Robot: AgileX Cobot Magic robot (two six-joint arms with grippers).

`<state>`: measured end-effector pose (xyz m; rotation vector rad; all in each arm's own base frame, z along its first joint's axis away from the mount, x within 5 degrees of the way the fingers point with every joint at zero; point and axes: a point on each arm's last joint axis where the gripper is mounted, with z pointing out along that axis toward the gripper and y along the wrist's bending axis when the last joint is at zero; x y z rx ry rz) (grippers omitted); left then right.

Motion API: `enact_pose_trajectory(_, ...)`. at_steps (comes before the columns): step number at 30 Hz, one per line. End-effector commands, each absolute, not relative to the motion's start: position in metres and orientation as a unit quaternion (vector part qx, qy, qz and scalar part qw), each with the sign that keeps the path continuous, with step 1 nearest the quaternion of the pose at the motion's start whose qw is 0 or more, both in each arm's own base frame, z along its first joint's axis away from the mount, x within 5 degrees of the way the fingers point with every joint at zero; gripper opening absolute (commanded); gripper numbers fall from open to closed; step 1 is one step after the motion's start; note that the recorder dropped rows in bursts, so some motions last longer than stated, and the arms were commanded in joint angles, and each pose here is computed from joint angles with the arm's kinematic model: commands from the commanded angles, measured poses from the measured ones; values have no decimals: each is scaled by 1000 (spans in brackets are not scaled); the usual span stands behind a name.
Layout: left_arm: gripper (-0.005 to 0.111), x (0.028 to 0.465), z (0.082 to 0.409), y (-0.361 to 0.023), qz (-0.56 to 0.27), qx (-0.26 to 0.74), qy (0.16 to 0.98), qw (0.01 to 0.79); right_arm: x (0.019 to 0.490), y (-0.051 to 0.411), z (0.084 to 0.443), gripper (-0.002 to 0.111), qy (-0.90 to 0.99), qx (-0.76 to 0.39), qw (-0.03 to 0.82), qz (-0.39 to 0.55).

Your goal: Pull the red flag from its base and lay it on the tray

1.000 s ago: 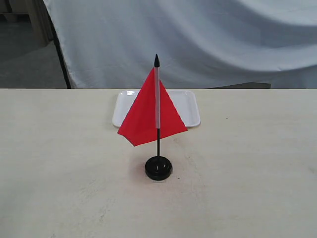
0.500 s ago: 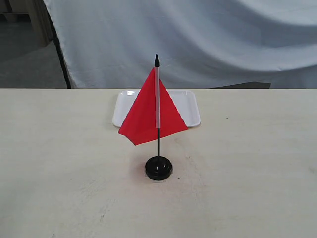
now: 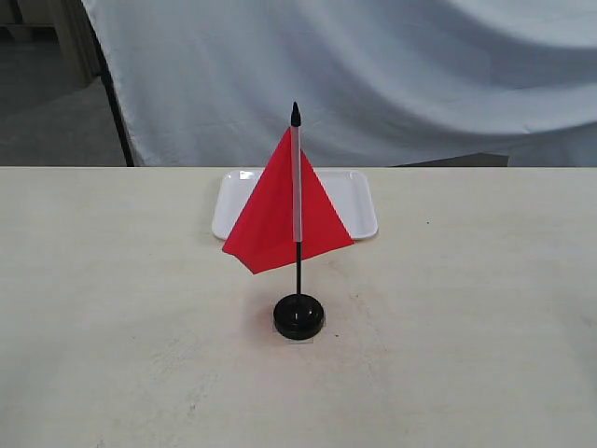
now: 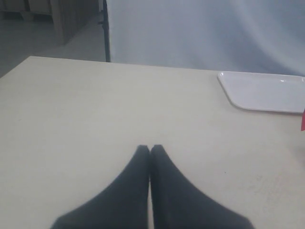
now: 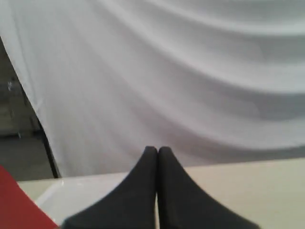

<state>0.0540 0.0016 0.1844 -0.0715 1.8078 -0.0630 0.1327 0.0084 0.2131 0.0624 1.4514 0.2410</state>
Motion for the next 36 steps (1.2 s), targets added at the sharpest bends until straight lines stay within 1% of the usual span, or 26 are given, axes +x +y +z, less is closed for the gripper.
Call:
enact_pose_trajectory(1,0,54,184,1,-28,-27,784,620,156,13,182,-1,714,4,692,110)
enact_pose_trajectory(5,0,54,184,1,-28,-27,784,620,178,24,147,-1,767,-41,623,149)
enact_pose_trajectory(8,0,54,184,1,-28,-27,784,620,197,32,127,-1,791,-76,578,184)
enact_pose_trajectory(11,0,54,184,1,-28,-27,784,620,206,39,114,-1,801,-102,548,218)
enact_pose_trajectory(15,0,54,184,1,-28,-27,784,620,207,49,114,-1,792,-149,533,258)
enact_pose_trajectory(23,0,54,184,1,-28,-27,784,620,207,50,116,-1,789,-154,535,261)
enact_pose_trajectory(24,0,54,184,1,-28,-27,784,620,207,50,116,1,789,-153,535,262)
enact_pose_trajectory(26,0,54,184,1,-28,-27,784,620,208,50,116,11,789,-148,535,265)
enact_pose_trajectory(27,0,54,184,1,-28,-27,784,620,209,50,116,20,788,-144,535,268)
enact_pose_trajectory(28,0,54,184,1,-28,-27,784,620,210,50,117,34,789,-139,534,271)
enact_pose_trajectory(30,0,54,184,1,-28,-27,784,620,211,50,117,67,788,-138,534,273)
enact_pose_trajectory(32,0,54,184,1,-28,-27,784,620,210,52,117,105,785,-154,531,280)
enact_pose_trajectory(34,0,54,184,1,-28,-27,784,620,210,59,119,101,771,-200,523,302)
enact_pose_trajectory(36,0,54,184,1,-28,-27,784,620,213,64,121,100,764,-212,523,312)
